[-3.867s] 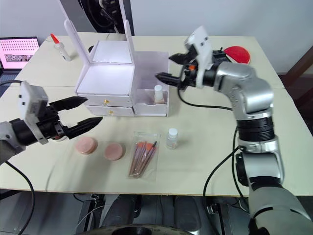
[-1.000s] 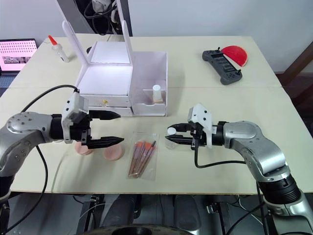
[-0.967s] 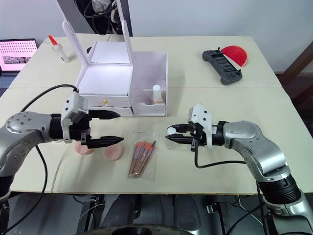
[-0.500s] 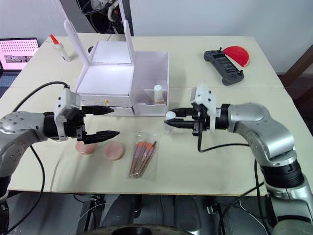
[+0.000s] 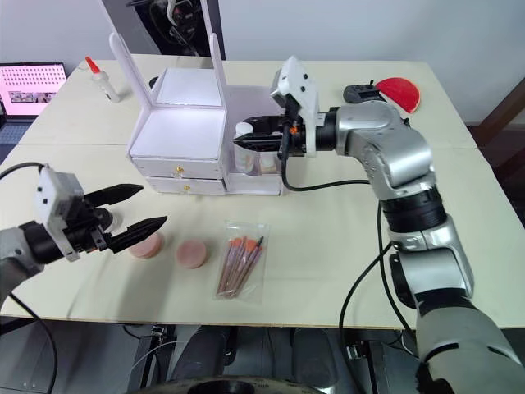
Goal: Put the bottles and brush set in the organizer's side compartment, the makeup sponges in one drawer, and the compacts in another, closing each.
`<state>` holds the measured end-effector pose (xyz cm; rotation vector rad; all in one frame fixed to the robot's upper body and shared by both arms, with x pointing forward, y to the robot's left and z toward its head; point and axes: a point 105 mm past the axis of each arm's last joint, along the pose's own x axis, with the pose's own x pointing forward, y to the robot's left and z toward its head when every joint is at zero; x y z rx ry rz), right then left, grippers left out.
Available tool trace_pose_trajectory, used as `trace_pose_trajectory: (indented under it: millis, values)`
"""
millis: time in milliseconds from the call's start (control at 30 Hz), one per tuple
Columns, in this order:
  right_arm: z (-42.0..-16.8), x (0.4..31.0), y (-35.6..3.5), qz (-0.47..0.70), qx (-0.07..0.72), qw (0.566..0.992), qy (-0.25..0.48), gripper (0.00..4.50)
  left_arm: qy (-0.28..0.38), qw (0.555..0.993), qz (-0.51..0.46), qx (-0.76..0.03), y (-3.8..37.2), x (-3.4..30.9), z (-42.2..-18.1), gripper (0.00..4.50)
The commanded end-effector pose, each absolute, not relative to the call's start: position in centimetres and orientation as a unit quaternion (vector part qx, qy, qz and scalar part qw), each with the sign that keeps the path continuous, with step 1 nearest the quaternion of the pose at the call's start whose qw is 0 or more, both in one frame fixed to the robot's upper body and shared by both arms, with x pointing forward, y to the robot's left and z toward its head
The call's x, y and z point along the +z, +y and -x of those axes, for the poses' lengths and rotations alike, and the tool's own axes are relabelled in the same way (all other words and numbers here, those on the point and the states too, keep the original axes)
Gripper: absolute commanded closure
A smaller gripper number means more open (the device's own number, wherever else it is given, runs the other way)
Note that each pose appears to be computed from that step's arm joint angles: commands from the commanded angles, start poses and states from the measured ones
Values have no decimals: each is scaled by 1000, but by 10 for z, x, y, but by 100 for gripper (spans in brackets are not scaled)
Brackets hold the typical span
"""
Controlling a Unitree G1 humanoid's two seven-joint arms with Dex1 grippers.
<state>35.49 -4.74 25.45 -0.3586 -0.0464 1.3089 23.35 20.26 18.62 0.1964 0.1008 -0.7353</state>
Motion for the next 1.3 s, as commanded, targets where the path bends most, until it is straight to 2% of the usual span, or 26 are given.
trace_pose_trajectory:
  millis: [33,233,433,767,800,833,1000,1300]
  values:
    - [-362,266,-39,188,610,768,-54,383,25,936,-110,-332,204,198,-223,0]
    - [-377,255,-26,209,614,760,-42,383,23,947,-109,-302,206,197,-213,0]
    - [-379,243,-15,221,632,743,-22,383,24,951,-110,-288,205,195,-208,0]
    - [-383,240,-8,217,640,737,3,383,21,954,-103,-279,204,195,-207,0]
    - [-383,241,-8,215,641,736,3,281,22,955,-100,-280,203,194,-207,0]
    - [-382,243,-8,211,642,737,2,245,22,955,-99,-280,203,194,-207,0]
    - [-382,254,-10,206,641,740,-4,3,22,955,-99,-279,202,194,-206,0]
    - [-369,289,-34,193,644,739,-45,3,15,955,-100,-277,209,195,-211,0]
